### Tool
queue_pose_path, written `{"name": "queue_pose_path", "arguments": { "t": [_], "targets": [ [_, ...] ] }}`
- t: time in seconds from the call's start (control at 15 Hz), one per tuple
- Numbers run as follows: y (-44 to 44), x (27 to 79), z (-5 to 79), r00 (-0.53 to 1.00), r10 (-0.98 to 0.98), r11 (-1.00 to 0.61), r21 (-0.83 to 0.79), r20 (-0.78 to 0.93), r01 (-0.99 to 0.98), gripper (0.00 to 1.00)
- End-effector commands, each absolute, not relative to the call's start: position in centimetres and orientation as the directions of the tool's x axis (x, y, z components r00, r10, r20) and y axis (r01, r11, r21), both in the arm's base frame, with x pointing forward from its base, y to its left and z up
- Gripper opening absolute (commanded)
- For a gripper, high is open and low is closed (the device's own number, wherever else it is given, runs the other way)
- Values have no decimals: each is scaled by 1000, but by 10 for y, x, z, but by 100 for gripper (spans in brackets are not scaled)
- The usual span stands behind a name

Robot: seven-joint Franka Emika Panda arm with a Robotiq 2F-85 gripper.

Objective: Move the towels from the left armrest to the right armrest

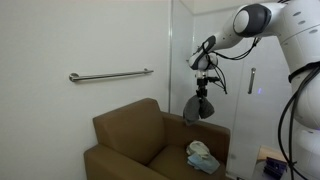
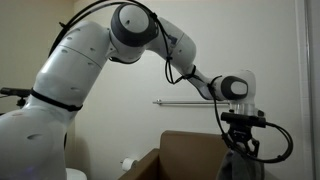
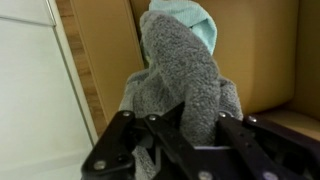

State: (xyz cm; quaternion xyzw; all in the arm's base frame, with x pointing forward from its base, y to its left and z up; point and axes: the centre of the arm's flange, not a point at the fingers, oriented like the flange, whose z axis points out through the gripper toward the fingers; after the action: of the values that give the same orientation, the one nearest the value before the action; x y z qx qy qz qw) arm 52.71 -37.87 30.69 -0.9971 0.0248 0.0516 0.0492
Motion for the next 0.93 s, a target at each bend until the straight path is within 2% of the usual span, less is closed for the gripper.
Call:
{"name": "queue_pose_path", "arguments": {
  "t": [0.0, 0.33, 0.67, 0.87],
  "targets": [
    [-420, 540, 291, 983, -153, -979, -118, -97, -164, 4],
    [-459, 538, 257, 967, -217, -961, -144, -138, -236, 4],
    [-449, 551, 220, 964, -183, -968, -134, -193, -211, 4],
    [-476, 533, 218, 959, -184, -969, -123, -215, -213, 4]
  ]
}}
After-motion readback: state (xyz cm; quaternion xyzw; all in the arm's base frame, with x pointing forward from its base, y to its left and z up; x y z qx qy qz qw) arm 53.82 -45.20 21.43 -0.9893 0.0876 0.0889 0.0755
